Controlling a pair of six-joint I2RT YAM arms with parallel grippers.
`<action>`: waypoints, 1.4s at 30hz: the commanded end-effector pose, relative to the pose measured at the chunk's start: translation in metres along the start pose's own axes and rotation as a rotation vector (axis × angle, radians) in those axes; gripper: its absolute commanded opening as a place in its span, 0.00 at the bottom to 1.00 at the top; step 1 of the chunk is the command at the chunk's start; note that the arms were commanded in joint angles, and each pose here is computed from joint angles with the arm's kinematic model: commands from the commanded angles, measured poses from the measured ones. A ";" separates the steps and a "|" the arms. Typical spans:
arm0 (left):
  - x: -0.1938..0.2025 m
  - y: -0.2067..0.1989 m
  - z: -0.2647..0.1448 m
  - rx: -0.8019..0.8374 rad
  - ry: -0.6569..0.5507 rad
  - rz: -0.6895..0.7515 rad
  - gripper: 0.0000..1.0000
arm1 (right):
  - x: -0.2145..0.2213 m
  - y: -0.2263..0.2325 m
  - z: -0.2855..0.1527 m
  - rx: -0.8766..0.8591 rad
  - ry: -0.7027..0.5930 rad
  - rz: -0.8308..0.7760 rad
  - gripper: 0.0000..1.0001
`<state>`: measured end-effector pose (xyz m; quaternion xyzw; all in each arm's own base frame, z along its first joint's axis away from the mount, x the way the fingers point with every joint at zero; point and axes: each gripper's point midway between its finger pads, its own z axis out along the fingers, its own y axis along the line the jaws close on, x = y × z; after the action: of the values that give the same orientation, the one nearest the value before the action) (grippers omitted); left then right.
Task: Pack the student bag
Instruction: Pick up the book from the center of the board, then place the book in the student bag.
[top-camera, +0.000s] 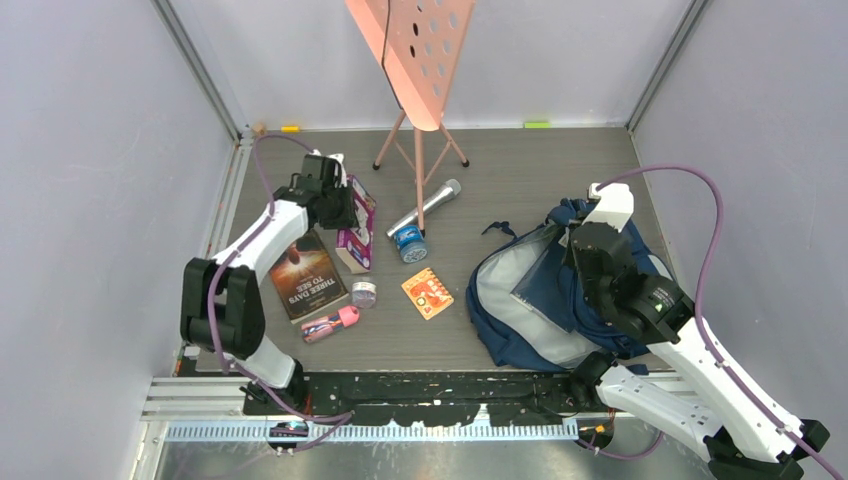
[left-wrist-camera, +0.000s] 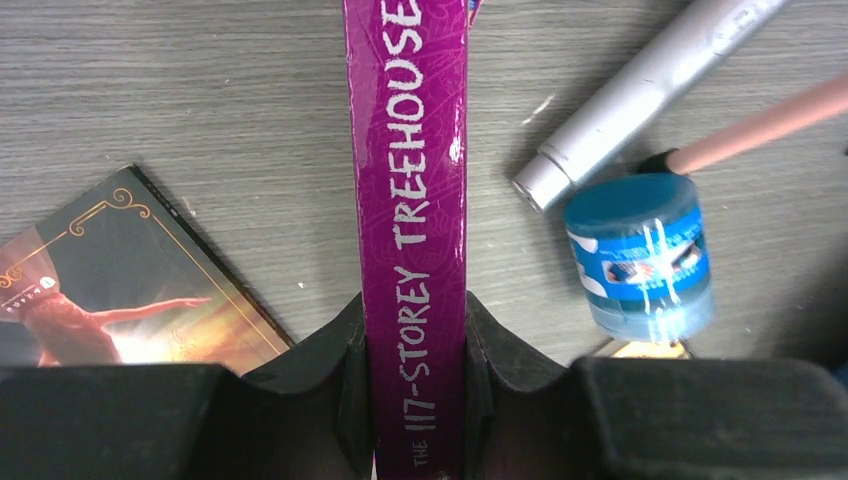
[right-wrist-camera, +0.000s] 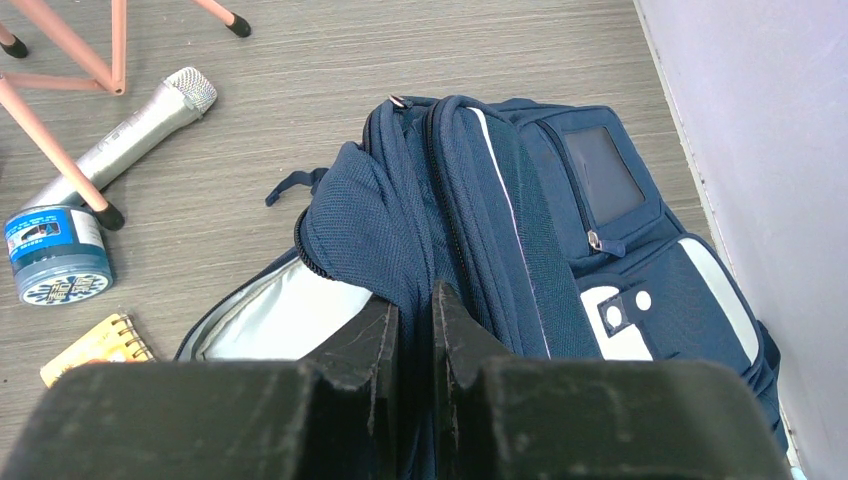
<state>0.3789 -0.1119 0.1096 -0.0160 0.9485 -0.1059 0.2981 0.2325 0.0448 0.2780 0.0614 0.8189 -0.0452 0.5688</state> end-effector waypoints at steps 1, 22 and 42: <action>-0.049 -0.031 -0.058 0.158 -0.250 0.025 0.00 | -0.035 -0.007 -0.008 0.025 -0.094 0.072 0.00; 0.065 -0.236 -0.235 1.029 -0.130 0.220 0.00 | -0.058 -0.003 -0.011 0.021 -0.112 0.037 0.00; 0.144 -0.420 -0.166 1.290 0.092 0.241 0.00 | -0.067 -0.009 -0.027 -0.020 -0.133 0.119 0.00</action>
<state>0.1349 -0.4627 0.1623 0.2753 0.7965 -0.5196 0.1404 0.2289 0.0428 0.2939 0.0361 0.8271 -0.0587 0.5578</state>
